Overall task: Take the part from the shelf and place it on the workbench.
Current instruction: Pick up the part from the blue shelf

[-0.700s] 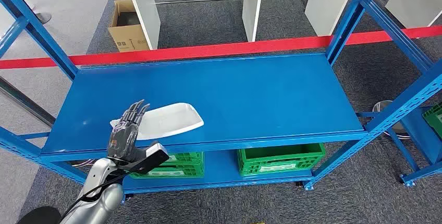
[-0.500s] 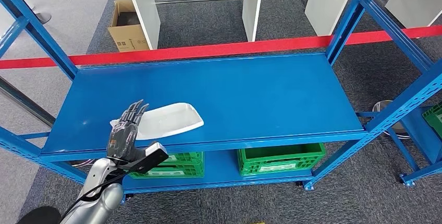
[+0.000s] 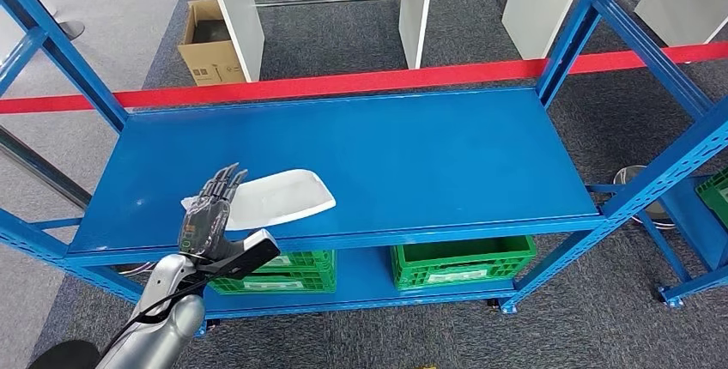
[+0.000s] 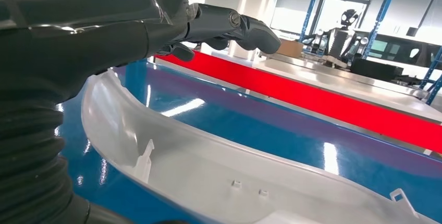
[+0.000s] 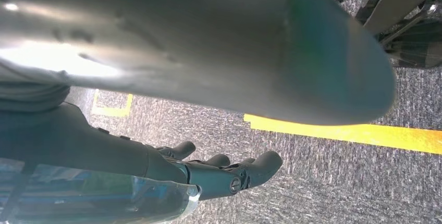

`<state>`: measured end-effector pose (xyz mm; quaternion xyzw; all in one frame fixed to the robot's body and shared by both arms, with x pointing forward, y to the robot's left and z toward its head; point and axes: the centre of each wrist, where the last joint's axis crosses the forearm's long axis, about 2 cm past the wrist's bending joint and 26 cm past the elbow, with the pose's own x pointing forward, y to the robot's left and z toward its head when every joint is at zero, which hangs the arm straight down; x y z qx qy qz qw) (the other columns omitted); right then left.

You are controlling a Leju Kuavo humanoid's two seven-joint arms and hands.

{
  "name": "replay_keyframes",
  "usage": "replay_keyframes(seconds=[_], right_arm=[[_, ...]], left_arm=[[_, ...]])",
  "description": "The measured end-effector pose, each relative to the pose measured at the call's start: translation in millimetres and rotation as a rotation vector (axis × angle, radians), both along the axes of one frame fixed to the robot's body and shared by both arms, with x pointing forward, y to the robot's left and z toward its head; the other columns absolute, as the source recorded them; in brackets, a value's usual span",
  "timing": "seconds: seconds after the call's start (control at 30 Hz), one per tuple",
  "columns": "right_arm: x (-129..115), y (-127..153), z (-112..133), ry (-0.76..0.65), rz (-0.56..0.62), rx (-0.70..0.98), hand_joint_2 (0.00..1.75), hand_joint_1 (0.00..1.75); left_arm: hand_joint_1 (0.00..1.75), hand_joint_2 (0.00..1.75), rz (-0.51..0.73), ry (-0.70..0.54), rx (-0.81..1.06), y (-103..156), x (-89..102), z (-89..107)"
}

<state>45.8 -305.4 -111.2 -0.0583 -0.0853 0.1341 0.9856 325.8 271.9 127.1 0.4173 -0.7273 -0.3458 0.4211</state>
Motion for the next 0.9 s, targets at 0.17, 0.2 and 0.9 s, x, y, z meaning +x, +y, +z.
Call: replay_keyframes(seconds=[0.17, 0.2, 0.9], right_arm=[[0, 0, 0, -0.005, 0.007, 0.002, 0.00, 0.00], [0, 0, 0, -0.005, 0.009, 0.002, 0.00, 0.00], [1, 3, 0, -0.007, 0.020, 0.007, 0.00, 0.00]], left_arm=[[0.00, 1.75, 0.001, 0.007, 0.014, 1, 4.8, -0.9], [0.00, 1.75, 0.001, 0.008, 0.016, 1, 5.9, -0.9], [0.00, 1.75, 0.004, 0.031, 0.038, 3, 19.3, -2.8]])
